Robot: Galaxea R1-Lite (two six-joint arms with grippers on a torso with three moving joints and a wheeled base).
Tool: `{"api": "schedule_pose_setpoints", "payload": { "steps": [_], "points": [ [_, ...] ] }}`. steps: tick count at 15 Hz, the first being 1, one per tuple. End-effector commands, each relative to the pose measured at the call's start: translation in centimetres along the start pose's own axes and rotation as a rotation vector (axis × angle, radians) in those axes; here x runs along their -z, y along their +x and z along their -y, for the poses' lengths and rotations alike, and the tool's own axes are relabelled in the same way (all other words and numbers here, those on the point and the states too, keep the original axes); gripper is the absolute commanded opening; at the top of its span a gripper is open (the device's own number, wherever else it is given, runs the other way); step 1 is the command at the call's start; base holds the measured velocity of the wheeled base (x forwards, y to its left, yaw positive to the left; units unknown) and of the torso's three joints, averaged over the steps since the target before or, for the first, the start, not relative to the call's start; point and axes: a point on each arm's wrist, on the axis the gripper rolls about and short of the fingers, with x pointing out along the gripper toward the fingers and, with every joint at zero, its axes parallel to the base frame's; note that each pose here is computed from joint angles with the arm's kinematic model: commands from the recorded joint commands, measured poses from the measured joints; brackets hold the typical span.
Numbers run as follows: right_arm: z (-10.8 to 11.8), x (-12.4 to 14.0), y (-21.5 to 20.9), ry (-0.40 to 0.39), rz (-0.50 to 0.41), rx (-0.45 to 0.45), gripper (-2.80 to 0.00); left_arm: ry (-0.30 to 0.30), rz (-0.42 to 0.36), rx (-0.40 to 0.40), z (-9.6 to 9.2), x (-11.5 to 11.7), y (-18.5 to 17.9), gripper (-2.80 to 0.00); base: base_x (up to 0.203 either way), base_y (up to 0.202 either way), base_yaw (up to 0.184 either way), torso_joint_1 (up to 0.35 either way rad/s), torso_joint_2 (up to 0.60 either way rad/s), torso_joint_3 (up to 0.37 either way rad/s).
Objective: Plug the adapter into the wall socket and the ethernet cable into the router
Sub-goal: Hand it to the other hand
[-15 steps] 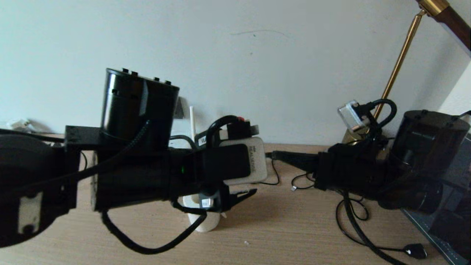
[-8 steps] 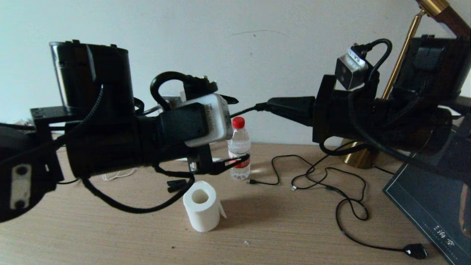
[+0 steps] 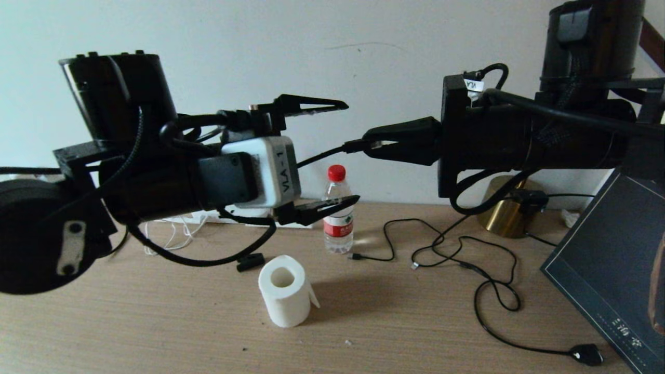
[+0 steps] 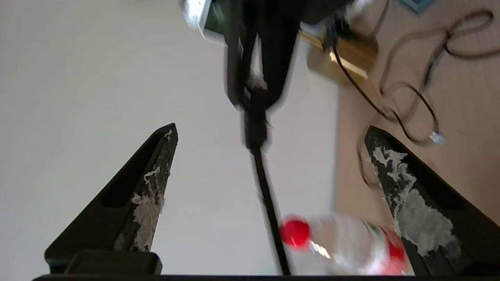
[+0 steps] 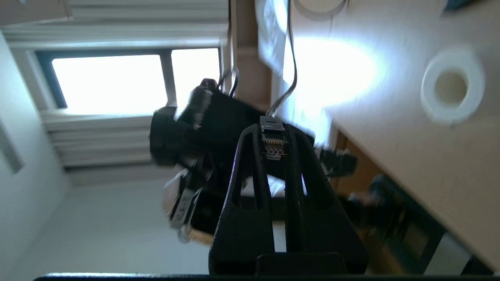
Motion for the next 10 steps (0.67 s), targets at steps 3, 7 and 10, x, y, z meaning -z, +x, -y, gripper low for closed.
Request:
{"api": "schedule_pose_setpoints", "payload": {
  "steps": [3,7,10],
  "points": [
    [0.9,-1.3,-1.0,0.044,-0.015,0.007,-2.80,0.057,0.084,-0.036,1.3,2.9,2.3,0.00,0.000,0.000,0.000,0.000,0.00,0.000],
    [0.2,-1.2,-2.2,0.103,-0.084,-0.030,-2.80,0.137,0.147,-0.123,1.4,3.6,3.3,0.00,0.000,0.000,0.000,0.000,0.00,0.000],
    [-0.7,-0.5,-3.2,0.099,-0.116,-0.055,-2.80,0.157,0.150,-0.145,1.3,3.7,3.4,0.00,0.000,0.000,0.000,0.000,0.00,0.000]
  ]
}}
